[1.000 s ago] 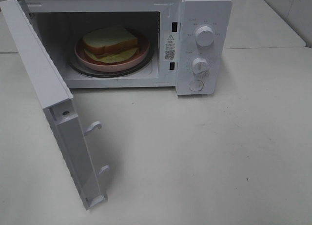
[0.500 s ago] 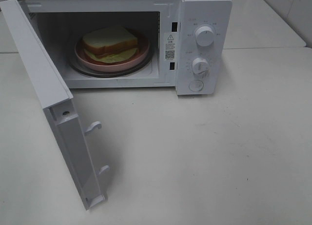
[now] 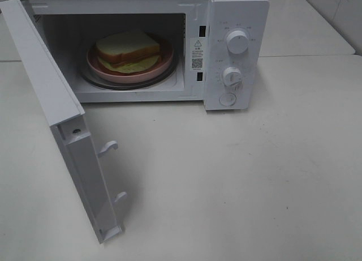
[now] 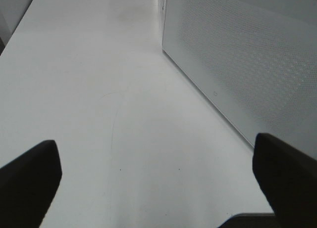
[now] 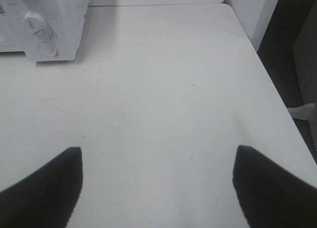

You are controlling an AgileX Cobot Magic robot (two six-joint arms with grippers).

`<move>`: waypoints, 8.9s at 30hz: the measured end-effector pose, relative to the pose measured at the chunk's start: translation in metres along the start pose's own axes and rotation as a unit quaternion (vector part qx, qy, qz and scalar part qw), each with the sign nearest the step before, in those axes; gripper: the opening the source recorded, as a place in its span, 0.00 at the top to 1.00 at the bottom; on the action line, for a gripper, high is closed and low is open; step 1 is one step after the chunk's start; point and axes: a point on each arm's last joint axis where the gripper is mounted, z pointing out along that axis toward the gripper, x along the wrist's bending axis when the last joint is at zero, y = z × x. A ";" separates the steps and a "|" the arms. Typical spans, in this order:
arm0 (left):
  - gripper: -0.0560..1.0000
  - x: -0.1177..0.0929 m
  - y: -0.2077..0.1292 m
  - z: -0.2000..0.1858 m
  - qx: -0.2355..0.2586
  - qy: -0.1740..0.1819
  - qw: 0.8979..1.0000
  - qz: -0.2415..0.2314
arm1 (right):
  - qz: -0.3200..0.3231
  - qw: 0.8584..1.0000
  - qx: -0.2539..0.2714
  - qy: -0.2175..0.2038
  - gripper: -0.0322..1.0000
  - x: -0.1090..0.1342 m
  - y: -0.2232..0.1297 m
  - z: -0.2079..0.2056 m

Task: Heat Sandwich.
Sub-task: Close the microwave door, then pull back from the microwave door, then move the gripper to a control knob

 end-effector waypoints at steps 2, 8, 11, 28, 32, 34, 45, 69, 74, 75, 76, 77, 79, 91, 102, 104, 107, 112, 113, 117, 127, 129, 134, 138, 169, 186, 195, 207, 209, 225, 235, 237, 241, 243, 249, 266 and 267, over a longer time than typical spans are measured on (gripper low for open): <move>0.02 0.000 0.000 0.000 0.000 0.000 1.000 0.000 | 0.000 1.000 0.000 0.000 0.23 0.000 0.000 0.000; 0.03 0.000 0.001 0.001 0.002 0.000 1.000 -0.001 | 0.000 1.000 0.000 0.000 0.23 0.000 0.000 0.000; 0.04 0.000 0.010 0.003 0.000 0.000 1.000 -0.001 | 0.000 1.000 0.000 0.000 0.23 0.000 0.000 0.000; 0.52 0.002 0.066 0.083 0.017 0.017 1.000 0.003 | 0.000 1.000 0.000 0.000 0.23 0.000 0.000 0.000; 0.70 0.004 0.071 0.111 0.045 0.019 0.999 0.002 | 0.000 1.000 0.000 0.000 0.23 0.000 0.000 0.000; 0.75 0.004 0.071 0.117 0.051 0.019 0.999 0.002 | 0.000 1.000 0.000 0.000 0.23 0.000 0.000 0.000; 0.95 0.007 0.075 0.195 0.053 0.023 0.998 0.001 | 0.000 1.000 0.000 0.000 0.23 0.000 0.000 0.000; 0.95 -0.005 0.010 0.267 -0.092 -0.049 0.993 0.058 | 0.000 1.000 0.000 0.000 0.23 0.000 0.000 0.000; 0.95 -0.007 0.010 0.272 -0.097 -0.064 0.992 0.052 | 0.000 1.000 0.000 0.000 0.23 0.000 0.000 0.000; 0.95 -0.010 0.012 0.274 -0.100 -0.077 0.990 0.058 | 0.000 1.000 0.000 0.000 0.23 0.000 0.000 0.000; 0.95 -0.010 0.012 0.274 -0.100 -0.077 0.990 0.058 | 0.000 1.000 0.000 0.000 0.23 0.000 0.000 0.000; 0.95 -0.011 0.013 0.275 -0.103 -0.084 0.989 0.062 | 0.000 1.000 0.000 0.000 0.23 0.000 0.000 0.000; 0.95 -0.015 0.018 0.277 -0.111 -0.104 0.986 0.064 | 0.000 1.000 0.000 0.000 0.23 0.000 0.000 0.000; 0.95 -0.028 0.015 0.284 -0.113 -0.152 0.981 0.053 | 0.000 1.000 0.000 0.000 0.23 0.000 0.000 0.000; 0.95 -0.054 0.010 0.284 -0.113 -0.184 0.975 0.056 | 0.000 1.000 0.000 0.000 0.23 0.000 0.000 0.000; 0.95 -0.061 0.013 0.285 -0.119 -0.189 0.973 0.055 | 0.000 1.000 0.000 0.000 0.23 0.000 0.000 0.000; 0.95 -0.067 0.014 0.287 -0.122 -0.194 0.972 0.059 | 0.000 1.000 0.000 0.000 0.23 0.000 0.000 0.000; 0.95 -0.080 0.017 0.288 -0.130 -0.204 0.968 0.065 | 0.000 1.000 0.000 0.000 0.23 0.000 0.000 0.000; 0.95 -0.085 0.019 0.289 -0.134 -0.205 0.968 0.061 | 0.000 1.000 0.000 0.000 0.23 0.000 0.000 0.000; 0.95 -0.097 0.026 0.291 -0.141 -0.206 0.966 0.068 | 0.000 1.000 0.000 0.000 0.23 0.000 0.000 0.000; 0.95 -0.130 0.026 0.304 -0.143 -0.226 0.960 0.081 | 0.000 1.000 0.000 0.000 0.23 0.000 0.000 0.000; 0.95 -0.136 0.023 0.307 -0.138 -0.229 0.960 0.081 | 0.000 1.000 0.000 0.000 0.23 0.000 0.000 0.000; 0.95 -0.148 0.022 0.313 -0.132 -0.227 0.962 0.069 | 0.000 1.000 0.000 0.000 0.23 0.000 0.000 0.000; 0.95 -0.160 0.025 0.320 -0.134 -0.231 0.961 0.070 | 0.000 1.000 0.000 0.000 0.23 0.000 0.000 0.000; 0.95 -0.240 0.058 0.376 -0.147 -0.235 0.957 0.090 | 0.000 1.000 0.000 0.000 0.23 0.000 0.000 0.000; 0.95 -0.230 0.047 0.355 -0.105 -0.225 0.965 0.082 | 0.000 1.000 0.000 0.000 0.23 0.000 0.000 0.000; 0.66 -0.216 0.036 0.312 -0.016 -0.242 0.964 0.107 | 0.000 1.000 0.000 0.000 0.23 0.000 0.000 0.000; 0.03 -0.201 0.040 0.266 0.156 -0.265 0.934 0.180 | 0.000 1.000 0.000 0.000 0.23 0.000 0.000 0.000; 0.03 -0.199 0.040 0.262 0.169 -0.265 0.931 0.188 | 0.000 1.000 0.000 0.000 0.23 0.000 0.000 0.000; 0.03 -0.106 0.072 0.245 0.371 -0.159 0.904 0.144 | 0.000 1.000 0.000 0.000 0.23 0.000 0.000 0.000; 0.03 -0.032 0.098 0.225 0.412 -0.068 0.908 0.020 | 0.000 1.000 0.000 0.000 0.23 0.000 0.000 0.000; 0.03 -0.027 0.099 0.222 0.413 -0.061 0.908 0.009 | 0.000 1.000 0.000 0.000 0.23 0.000 0.000 0.000; 0.03 -0.004 0.107 0.201 0.407 -0.030 0.912 -0.035 | 0.000 1.000 0.000 0.000 0.23 0.000 0.000 0.000; 0.03 -0.003 0.109 0.196 0.404 -0.029 0.914 -0.036 | 0.000 1.000 0.000 0.000 0.23 0.000 0.000 0.000; 0.03 -0.004 0.107 0.165 0.380 -0.029 0.924 -0.032 | 0.000 1.000 0.000 0.000 0.23 0.000 0.000 0.000; 0.03 -0.002 0.038 0.070 0.257 -0.009 0.966 0.002 | 0.000 1.000 0.000 0.000 0.23 0.000 0.000 0.000; 0.03 -0.002 0.038 0.070 0.257 -0.009 0.966 0.002 | 0.000 1.000 0.000 0.000 0.23 0.000 0.000 0.000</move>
